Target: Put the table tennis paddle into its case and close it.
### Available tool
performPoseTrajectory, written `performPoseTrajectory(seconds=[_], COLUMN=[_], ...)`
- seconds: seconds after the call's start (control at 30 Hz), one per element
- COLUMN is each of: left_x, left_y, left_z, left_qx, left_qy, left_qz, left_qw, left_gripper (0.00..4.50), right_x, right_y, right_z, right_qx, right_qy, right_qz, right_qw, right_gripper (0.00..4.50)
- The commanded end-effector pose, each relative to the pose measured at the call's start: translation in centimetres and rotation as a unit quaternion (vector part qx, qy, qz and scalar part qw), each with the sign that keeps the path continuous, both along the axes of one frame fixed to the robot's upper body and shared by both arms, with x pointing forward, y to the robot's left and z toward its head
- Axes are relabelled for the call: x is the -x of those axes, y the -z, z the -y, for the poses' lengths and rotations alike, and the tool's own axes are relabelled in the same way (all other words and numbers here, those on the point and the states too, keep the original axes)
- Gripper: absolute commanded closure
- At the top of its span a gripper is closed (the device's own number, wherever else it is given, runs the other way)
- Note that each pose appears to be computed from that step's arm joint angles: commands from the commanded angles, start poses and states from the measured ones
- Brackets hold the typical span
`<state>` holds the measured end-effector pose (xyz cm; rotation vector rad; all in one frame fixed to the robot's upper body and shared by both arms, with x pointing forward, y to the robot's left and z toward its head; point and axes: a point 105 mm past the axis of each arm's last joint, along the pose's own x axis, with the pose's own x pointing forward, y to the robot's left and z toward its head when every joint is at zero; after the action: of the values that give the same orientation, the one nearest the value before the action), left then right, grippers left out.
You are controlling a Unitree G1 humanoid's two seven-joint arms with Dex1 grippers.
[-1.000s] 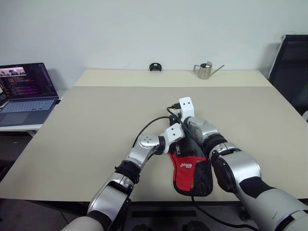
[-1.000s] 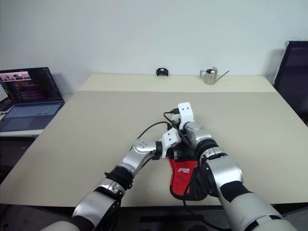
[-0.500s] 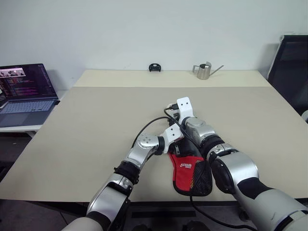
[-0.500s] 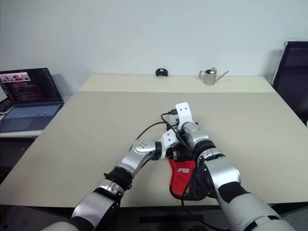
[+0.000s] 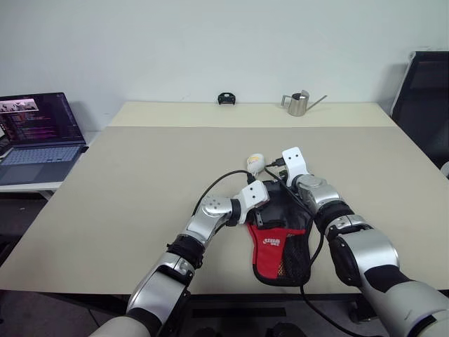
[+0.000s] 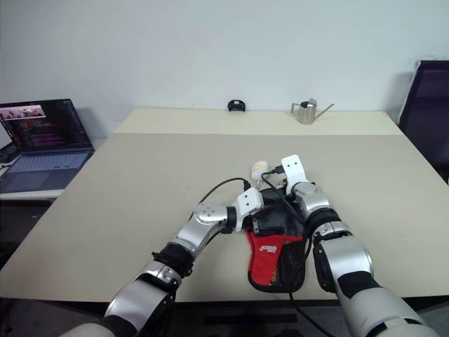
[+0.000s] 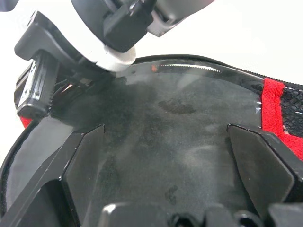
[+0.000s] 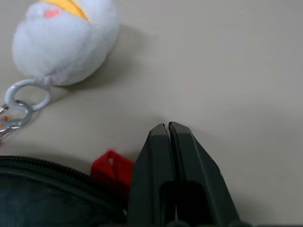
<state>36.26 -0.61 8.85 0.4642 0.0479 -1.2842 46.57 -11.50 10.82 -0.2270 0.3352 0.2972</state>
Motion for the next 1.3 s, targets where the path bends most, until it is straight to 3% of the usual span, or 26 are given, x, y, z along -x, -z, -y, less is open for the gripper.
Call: performPoseTrajectory(seconds=[0.03, 0.07, 0.4, 0.63, 0.83, 1.07, 1.17, 1.3], left_x=[1.0, 1.1, 1.2, 1.4, 1.5, 1.3, 1.3, 1.4], left_y=[3.2, 3.2, 3.3, 3.6, 3.7, 3.7, 3.7, 3.8], left_z=[-0.2, -0.2, -0.2, -0.7, -1.4, -2.0, -1.9, -1.3], left_qx=[-0.048, -0.048, -0.049, -0.05, -0.049, -0.053, -0.053, -0.052], left_qy=[0.011, 0.012, 0.013, 0.005, -0.011, -0.02, -0.019, -0.01], left_qz=[-0.038, -0.038, -0.039, -0.041, -0.042, -0.041, -0.042, -0.044], left_qw=[0.998, 0.998, 0.998, 0.998, 0.998, 0.998, 0.998, 0.998], left_gripper=[0.0, 0.0, 0.0, 0.0, 0.0, 0.0, 0.0, 0.0], right_x=[-0.2, -0.2, -0.9, -0.8, -0.2, -1.7, -2.0, -2.1], right_y=[-2.8, -3.2, -5.0, -4.6, -3.9, -6.3, -6.8, -6.9], right_z=[-1.2, -1.5, -3.7, -6.6, -9.1, -4.0, -2.3, -1.1], right_qx=[-0.063, -0.071, -0.056, -0.05, 0.021, 0.155, 0.178, 0.15], right_qy=[-0.025, -0.033, -0.035, -0.031, -0.035, 0.021, 0.032, 0.039], right_qz=[0.03, 0.035, 0.073, 0.085, 0.111, 0.182, 0.189, 0.175], right_qw=[0.997, 0.996, 0.995, 0.995, 0.993, 0.971, 0.965, 0.972], right_gripper=[4.09, 3.92, 0.54, 0.54, 0.54, 0.54, 0.54, 0.54])
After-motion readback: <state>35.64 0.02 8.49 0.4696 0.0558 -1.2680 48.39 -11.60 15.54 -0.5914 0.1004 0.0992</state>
